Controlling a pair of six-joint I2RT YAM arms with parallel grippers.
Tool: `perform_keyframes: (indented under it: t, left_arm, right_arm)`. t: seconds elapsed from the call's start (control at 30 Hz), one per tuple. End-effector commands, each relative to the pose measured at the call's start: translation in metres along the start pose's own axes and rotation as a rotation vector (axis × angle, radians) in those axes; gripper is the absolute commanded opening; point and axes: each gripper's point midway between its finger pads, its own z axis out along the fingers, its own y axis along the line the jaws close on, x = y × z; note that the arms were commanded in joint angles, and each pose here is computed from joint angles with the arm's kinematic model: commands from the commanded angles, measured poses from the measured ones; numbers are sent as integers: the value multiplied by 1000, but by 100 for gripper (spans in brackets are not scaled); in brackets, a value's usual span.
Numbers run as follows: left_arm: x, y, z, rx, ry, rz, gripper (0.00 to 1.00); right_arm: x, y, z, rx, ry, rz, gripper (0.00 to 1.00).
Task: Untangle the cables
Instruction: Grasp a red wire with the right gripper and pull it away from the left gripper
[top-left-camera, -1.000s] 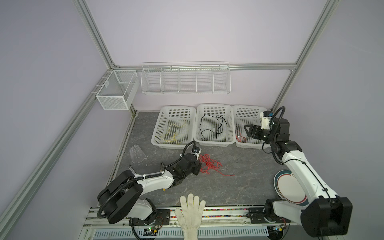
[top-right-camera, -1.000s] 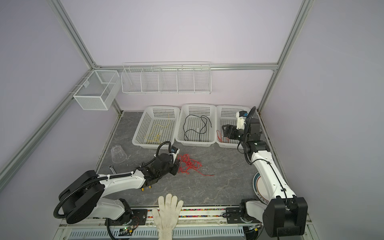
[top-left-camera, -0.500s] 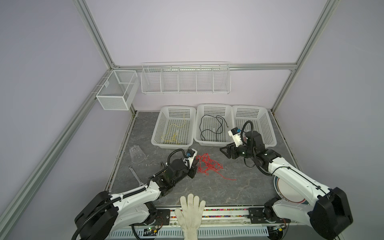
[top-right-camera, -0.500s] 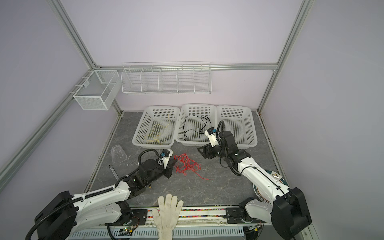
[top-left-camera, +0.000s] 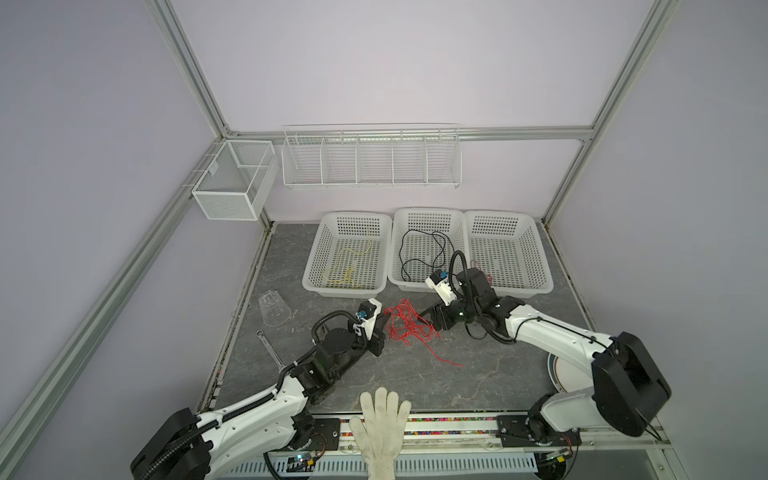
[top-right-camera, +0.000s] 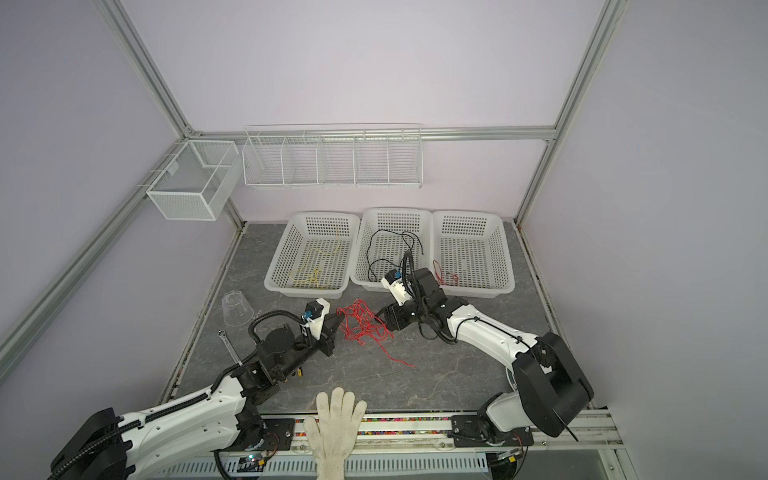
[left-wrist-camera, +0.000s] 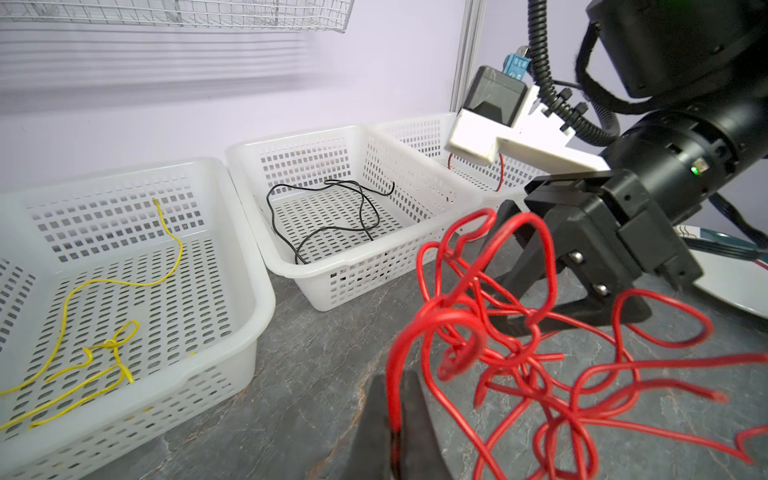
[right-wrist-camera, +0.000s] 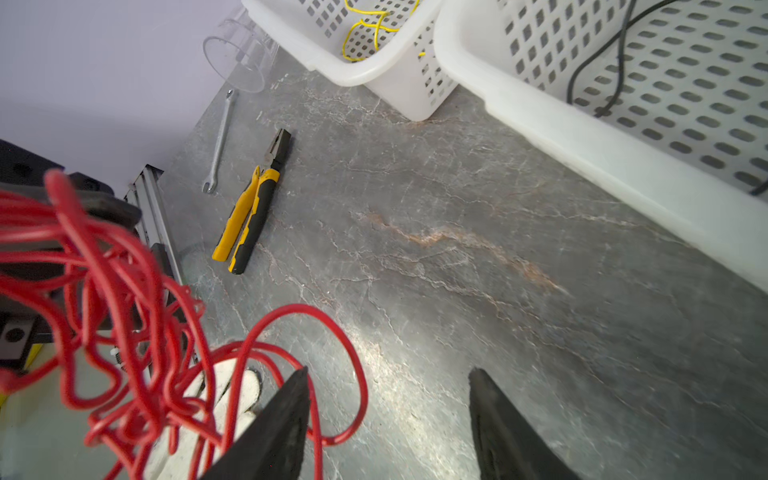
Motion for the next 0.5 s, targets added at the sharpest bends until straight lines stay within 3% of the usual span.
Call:
perform_keyframes:
  t: [0.0, 0.1, 0.27, 0.47]
  left_arm:
    - [-16, 2, -2, -9, -76, 2, 0]
    - [-16, 1, -2, -5, -86, 1, 0]
    - [-14, 7, -3, -38, -77, -9, 0]
    - [-9, 28, -13, -153, -77, -66, 0]
  right_arm:
    - [-20, 18, 4, -72, -39, -27, 57]
    - [-23, 22, 10, -106, -47, -13, 48]
    - [-23, 13, 14, -53, -45, 5, 7]
    - [-4, -29, 5, 195, -6, 24, 7]
